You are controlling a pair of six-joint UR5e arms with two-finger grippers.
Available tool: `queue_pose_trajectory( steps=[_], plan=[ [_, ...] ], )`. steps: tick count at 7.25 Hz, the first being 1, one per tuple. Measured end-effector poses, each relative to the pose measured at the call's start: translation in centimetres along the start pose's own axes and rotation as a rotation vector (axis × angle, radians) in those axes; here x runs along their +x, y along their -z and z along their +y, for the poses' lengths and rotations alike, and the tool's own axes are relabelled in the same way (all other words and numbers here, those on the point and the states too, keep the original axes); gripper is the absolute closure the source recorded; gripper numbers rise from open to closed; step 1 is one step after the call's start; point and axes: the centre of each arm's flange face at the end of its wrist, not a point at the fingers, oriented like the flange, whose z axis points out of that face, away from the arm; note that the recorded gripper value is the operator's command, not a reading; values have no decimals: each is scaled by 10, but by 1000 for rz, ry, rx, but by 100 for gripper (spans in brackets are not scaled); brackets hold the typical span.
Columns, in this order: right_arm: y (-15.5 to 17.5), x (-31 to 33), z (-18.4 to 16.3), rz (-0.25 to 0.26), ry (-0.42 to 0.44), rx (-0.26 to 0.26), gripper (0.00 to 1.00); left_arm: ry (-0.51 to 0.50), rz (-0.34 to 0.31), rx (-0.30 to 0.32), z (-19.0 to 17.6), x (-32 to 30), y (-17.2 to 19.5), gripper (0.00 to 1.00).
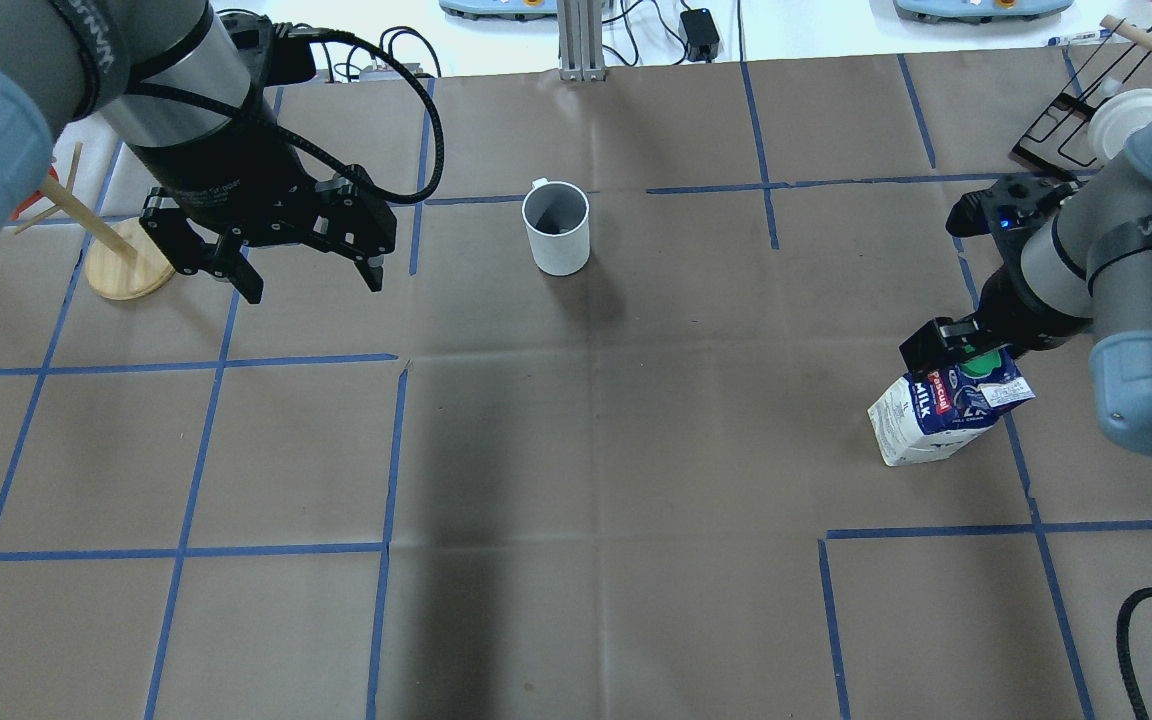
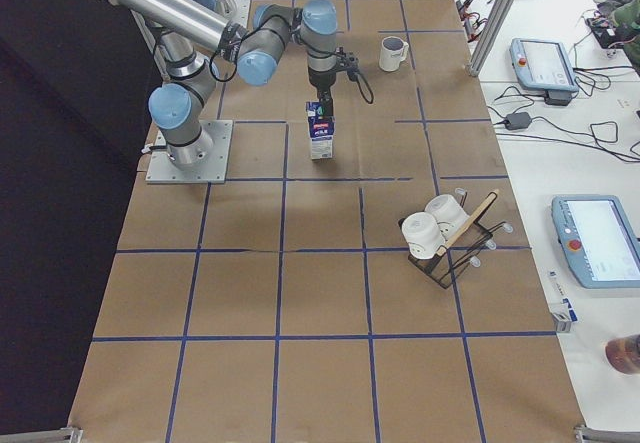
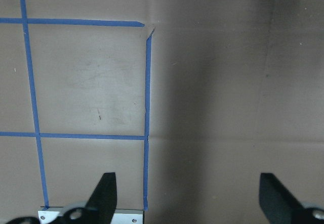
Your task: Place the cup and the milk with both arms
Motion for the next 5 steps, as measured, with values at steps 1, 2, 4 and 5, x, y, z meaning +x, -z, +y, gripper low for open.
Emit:
queue_pose_trajectory(
  steps=[1, 2, 4, 5],
  plan=[
    [-6, 1, 1, 1, 0, -11, 0, 0, 0, 4, -1, 0, 0, 0],
    [-8, 2, 2, 4, -1, -18, 5, 0, 1, 6, -1, 0, 0, 0],
    [-9, 2, 2, 8, -9, -22, 47, -2, 1, 7, -1, 0, 0, 0],
    [-9, 2, 2, 8, -13, -22, 59, -3, 1, 8, -1, 0, 0, 0]
  ],
)
